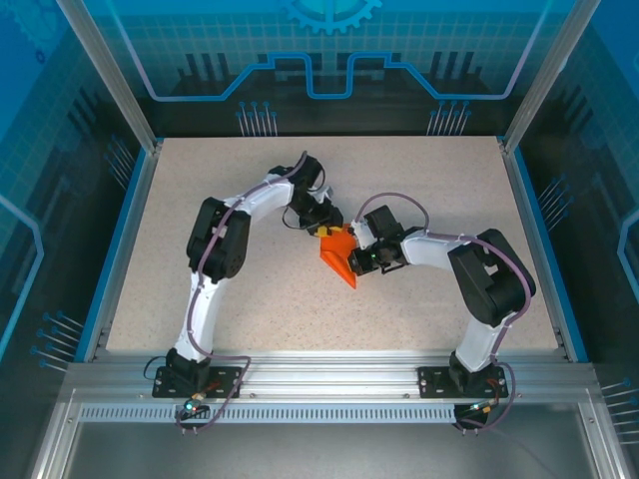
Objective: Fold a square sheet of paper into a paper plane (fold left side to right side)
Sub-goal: Third fold the triangle at the center of the table.
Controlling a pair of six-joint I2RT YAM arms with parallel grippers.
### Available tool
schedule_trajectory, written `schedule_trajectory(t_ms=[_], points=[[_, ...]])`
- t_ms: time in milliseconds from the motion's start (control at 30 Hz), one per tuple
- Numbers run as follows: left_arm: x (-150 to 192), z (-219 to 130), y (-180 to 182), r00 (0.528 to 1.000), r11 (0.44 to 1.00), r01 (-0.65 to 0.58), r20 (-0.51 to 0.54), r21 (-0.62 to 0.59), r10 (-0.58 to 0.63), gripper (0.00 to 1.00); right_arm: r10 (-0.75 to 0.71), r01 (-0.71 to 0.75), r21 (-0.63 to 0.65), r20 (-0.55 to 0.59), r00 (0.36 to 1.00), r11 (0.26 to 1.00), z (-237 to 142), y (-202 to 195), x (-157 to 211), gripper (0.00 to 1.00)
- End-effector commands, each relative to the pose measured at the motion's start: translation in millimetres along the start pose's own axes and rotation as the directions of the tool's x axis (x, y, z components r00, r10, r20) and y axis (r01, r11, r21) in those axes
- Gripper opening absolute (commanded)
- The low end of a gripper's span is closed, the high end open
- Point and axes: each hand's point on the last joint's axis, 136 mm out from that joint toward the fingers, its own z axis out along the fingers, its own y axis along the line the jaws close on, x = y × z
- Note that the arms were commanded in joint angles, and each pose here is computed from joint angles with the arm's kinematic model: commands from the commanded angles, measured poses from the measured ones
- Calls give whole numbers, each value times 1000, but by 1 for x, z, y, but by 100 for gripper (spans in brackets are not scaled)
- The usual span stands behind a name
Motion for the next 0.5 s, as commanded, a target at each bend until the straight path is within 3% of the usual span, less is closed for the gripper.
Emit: schedule_trajectory(t_ms=[0,133,267,467], points=[[-6,-60,-13,985,997,-71,155,-27,74,40,15,-10,52,-96,995,999,7,-15,24,0],[15,-73,-16,980,996,-89,180,22,83,30,13,-8,50,-99,995,999,7,-15,26,0],[46,-55,-19,991,988,-86,113,130,71,23,11,-6,49,-103,995,999,8,-14,26,0],[73,-17,-18,996,986,-87,22,142,85,18,10,-5,47,-112,994,999,10,-14,26,0]])
